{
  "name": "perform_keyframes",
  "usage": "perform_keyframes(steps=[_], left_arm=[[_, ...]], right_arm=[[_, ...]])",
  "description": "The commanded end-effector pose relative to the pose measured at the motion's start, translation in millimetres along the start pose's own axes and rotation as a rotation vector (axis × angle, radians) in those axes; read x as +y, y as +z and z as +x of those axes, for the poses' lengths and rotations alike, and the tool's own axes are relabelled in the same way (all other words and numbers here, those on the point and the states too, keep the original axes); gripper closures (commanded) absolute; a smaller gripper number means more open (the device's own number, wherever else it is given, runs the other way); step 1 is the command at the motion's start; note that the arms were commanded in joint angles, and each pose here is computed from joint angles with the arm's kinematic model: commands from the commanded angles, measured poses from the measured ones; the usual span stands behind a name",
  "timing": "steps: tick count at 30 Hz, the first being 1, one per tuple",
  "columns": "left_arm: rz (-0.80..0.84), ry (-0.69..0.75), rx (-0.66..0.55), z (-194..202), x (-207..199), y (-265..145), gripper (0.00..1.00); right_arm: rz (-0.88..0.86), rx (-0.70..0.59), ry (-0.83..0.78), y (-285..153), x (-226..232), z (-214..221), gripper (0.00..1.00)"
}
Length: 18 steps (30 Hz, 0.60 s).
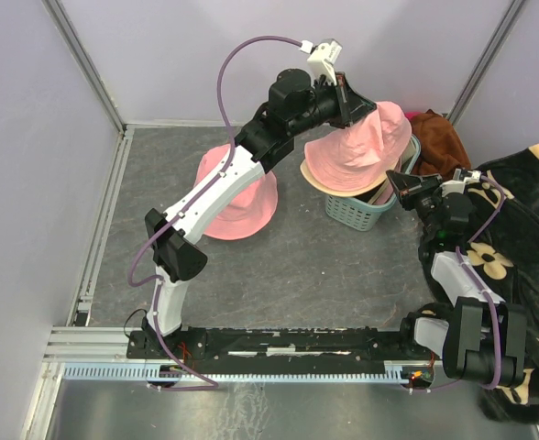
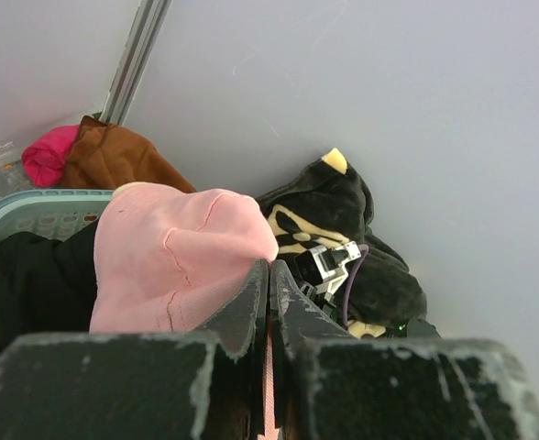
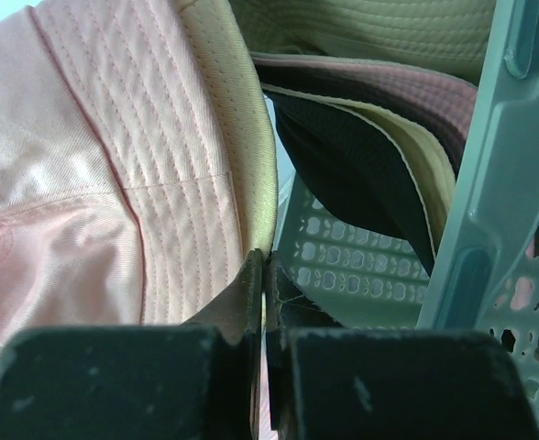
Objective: Stack the hats
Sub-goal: Stack the hat on the hat.
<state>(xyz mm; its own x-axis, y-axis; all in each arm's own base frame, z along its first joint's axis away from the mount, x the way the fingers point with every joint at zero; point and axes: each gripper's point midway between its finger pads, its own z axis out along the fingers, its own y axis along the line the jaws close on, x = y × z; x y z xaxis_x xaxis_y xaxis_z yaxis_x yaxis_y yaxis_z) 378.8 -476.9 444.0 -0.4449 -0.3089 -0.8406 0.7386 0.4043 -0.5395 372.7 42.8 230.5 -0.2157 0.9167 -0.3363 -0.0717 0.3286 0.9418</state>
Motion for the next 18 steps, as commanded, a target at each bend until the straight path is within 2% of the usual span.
perform_keyframes(steps=[1, 5, 18], left_arm=[[0.073, 0.038, -0.116, -43.7, -34.5, -11.8, 0.97], [0.004, 0.096, -0.144, -54.7, -27.8, -21.1, 0.97], [-0.073, 0.142, -0.191, -73.7, -20.2, -34.5, 0.97]], right_arm=[[-0.03, -0.018, -0.037, -0.5, 10.5, -6.0, 0.99], [0.006, -0.019, -0.045, -0.1, 4.1, -6.3, 0.99], [0.111, -0.054, -0.076, -7.9, -15.7, -14.9, 0.99]])
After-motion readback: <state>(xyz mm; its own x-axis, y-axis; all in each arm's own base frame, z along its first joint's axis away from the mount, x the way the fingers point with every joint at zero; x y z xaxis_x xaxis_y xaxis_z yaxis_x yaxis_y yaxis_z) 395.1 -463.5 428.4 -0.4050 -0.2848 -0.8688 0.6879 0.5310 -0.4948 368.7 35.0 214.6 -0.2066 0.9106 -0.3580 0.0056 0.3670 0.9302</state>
